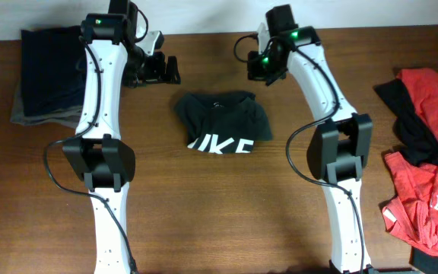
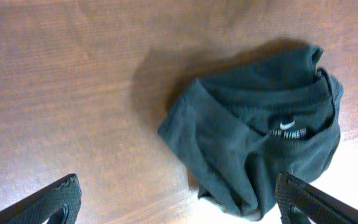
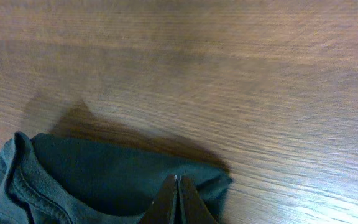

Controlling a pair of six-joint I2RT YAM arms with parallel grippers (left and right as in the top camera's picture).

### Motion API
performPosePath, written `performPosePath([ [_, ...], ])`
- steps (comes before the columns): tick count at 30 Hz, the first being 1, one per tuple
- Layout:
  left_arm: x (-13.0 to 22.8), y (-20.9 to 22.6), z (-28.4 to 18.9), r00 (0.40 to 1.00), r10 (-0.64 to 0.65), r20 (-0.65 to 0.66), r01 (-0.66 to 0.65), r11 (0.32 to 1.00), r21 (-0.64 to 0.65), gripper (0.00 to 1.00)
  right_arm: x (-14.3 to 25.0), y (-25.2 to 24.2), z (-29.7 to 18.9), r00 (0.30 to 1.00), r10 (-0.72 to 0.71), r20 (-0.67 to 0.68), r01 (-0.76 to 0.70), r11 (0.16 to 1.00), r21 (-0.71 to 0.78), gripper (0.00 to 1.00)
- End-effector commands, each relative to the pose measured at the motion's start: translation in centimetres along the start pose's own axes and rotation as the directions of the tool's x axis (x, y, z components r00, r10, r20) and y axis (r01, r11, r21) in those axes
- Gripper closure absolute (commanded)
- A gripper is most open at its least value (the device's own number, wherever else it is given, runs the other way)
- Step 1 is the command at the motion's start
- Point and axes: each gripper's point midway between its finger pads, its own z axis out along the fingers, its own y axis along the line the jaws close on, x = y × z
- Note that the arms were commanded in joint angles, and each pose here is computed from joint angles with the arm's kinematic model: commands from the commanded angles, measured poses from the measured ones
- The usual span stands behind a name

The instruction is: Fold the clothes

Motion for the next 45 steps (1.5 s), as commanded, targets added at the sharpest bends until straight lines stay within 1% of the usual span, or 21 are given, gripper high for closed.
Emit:
performPosePath([
  [1, -0.7, -0.1, 0.4, 0.999, 0.026, 0.024, -0.026, 1.000, 0.014, 0.01, 1.4, 1.3, 1.7, 0.999, 0.000, -0.044, -0.001, 1.000, -0.018, 0.96],
  [5, -1.3, -0.1, 0.4, 0.998, 0.033, 0.045, -0.034, 0.999, 0.012, 0.01, 2.6, 1.8, 2.9, 0.997, -0.013, -0.075, 0.012, 1.000, -0.015, 0.96],
  [10, -1.1, -0.2, 0.4, 0.999, 0.033, 0.038, -0.034, 0.999, 0.013, 0.01, 4.1, 1.7, 4.2, 0.993, -0.011, -0.114, 0.010, 1.000, -0.011, 0.96],
  [22, -1.1, -0.2, 0.4, 0.999, 0.033, 0.039, -0.034, 0.999, 0.013, 0.01, 6.4, 1.1, 4.3, 0.980, 0.018, -0.197, -0.016, 1.000, 0.011, 0.96],
  [28, -1.1, -0.2, 0.4, 0.999, 0.033, 0.038, -0.034, 0.999, 0.013, 0.01, 8.7, 1.3, 4.7, 0.961, 0.031, -0.273, -0.026, 0.999, 0.021, 0.96],
  [37, -0.6, -0.2, 0.4, 0.999, 0.027, 0.020, -0.027, 1.000, 0.014, 0.01, 14.0, 1.7, 5.0, 0.897, 0.059, -0.439, -0.033, 0.997, 0.066, 0.96],
  [43, -0.6, -0.2, 0.4, 0.999, 0.028, 0.020, -0.028, 1.000, 0.014, 0.01, 17.5, 1.5, 3.0, 0.815, 0.117, -0.568, -0.058, 0.991, 0.121, 0.96],
  [45, -0.6, -0.2, 0.4, 0.999, 0.028, 0.020, -0.028, 1.000, 0.014, 0.01, 18.2, 1.5, 2.1, 0.789, 0.156, -0.594, -0.083, 0.985, 0.150, 0.96],
])
